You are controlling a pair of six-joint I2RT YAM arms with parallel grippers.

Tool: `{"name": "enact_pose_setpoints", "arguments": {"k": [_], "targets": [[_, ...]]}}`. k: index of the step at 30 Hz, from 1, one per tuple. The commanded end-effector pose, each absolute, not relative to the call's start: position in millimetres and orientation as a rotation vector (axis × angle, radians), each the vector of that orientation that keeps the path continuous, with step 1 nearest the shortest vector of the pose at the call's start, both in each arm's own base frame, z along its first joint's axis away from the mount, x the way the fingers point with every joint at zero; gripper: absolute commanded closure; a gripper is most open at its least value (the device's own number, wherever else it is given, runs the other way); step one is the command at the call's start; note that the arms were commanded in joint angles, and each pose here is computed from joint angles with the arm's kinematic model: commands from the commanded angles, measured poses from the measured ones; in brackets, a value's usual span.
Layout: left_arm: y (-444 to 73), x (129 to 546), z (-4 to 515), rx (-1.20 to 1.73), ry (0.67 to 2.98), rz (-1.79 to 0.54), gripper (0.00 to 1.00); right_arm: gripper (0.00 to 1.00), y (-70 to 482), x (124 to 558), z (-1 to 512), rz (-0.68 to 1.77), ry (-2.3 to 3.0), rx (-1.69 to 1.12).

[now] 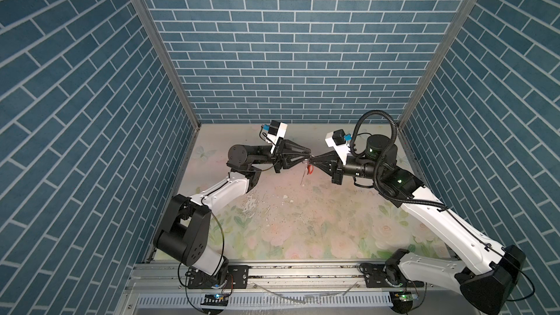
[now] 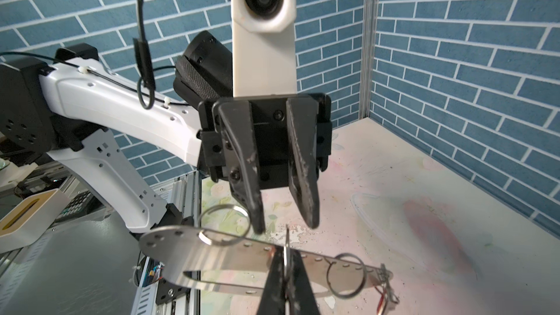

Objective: Put the keys on the keyring

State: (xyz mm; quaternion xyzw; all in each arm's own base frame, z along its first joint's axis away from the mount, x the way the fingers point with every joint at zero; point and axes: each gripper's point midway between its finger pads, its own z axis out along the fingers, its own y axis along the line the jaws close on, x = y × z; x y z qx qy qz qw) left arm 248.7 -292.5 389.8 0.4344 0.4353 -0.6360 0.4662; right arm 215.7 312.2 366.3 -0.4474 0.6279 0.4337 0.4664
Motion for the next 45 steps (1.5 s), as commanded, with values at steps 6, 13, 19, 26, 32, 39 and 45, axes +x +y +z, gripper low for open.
{"name": "enact_pose_setpoints", "arguments": {"k": [6, 13, 19, 26, 32, 39, 45], "targets": [[-260, 260, 399, 0.977, 1.11, -1.405, 0.67, 1.0, 302, 204, 343, 0.917, 1.656, -1.354], [-281, 248, 330, 1.158, 1.522, -0.993, 0.69, 1.0, 295, 204, 312, 0.858, 1.807, -1.471], [-285, 235, 311, 1.208, 1.638, -0.945, 0.68, 1.0, 296, 200, 302, 0.881, 1.826, -1.547], [-298, 229, 305, 1.248, 1.626, -0.969, 0.69, 1.0, 300, 188, 309, 0.966, 1.763, -1.589], [-310, 225, 309, 1.267, 1.579, -1.025, 0.69, 1.0, 301, 181, 310, 1.01, 1.747, -1.612], [-317, 220, 315, 1.289, 1.534, -1.074, 0.69, 1.0, 303, 179, 310, 1.036, 1.731, -1.617], [-320, 219, 316, 1.299, 1.519, -1.092, 0.69, 1.0, 304, 178, 311, 1.039, 1.72, -1.62]]}}
